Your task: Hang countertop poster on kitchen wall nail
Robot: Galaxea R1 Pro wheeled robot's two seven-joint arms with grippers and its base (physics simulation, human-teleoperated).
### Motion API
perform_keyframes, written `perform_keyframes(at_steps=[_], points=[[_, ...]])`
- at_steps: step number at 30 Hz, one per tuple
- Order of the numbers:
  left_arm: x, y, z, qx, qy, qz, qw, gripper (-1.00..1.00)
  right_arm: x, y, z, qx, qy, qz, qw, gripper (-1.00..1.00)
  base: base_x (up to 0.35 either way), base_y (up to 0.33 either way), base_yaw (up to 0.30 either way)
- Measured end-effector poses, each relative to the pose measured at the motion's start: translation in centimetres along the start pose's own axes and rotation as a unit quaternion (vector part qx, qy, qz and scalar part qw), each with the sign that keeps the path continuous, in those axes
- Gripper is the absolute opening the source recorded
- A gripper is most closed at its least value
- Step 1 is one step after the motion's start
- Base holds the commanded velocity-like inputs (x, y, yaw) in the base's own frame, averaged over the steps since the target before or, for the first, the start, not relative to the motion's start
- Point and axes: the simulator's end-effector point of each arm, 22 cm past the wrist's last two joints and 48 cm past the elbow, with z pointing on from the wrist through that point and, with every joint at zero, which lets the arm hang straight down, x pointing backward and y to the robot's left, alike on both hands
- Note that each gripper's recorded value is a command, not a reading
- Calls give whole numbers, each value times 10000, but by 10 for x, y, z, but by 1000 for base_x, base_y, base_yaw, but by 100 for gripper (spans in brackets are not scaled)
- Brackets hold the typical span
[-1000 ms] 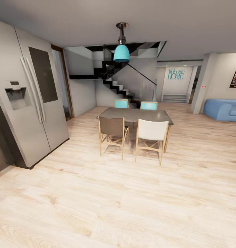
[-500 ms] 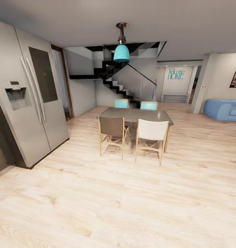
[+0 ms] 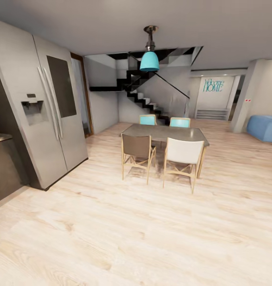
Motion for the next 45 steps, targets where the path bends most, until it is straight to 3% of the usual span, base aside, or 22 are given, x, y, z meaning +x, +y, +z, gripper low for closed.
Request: perform_keyframes(at_steps=[23,27,29,34,45], points=[[0,0,0,-3,0,0,10000,100,0,6,0,-24,0,-3,10000,100,0,0,290],[0,0,0,-3,1,0,10000,100,3,5,0,-27,28,-15,10000,100,8,-15,137],[0,0,0,-5,1,1,10000,100,22,3,-3,-31,233,-31,9997,100,56,-167,36],[0,0,0,-6,0,1,10000,100,38,4,-6,-56,398,-114,9991,100,76,-238,14],[0,1,0,-18,1,-6,10000,100,42,8,-7,-80,428,-142,9990,100,42,-130,166]])
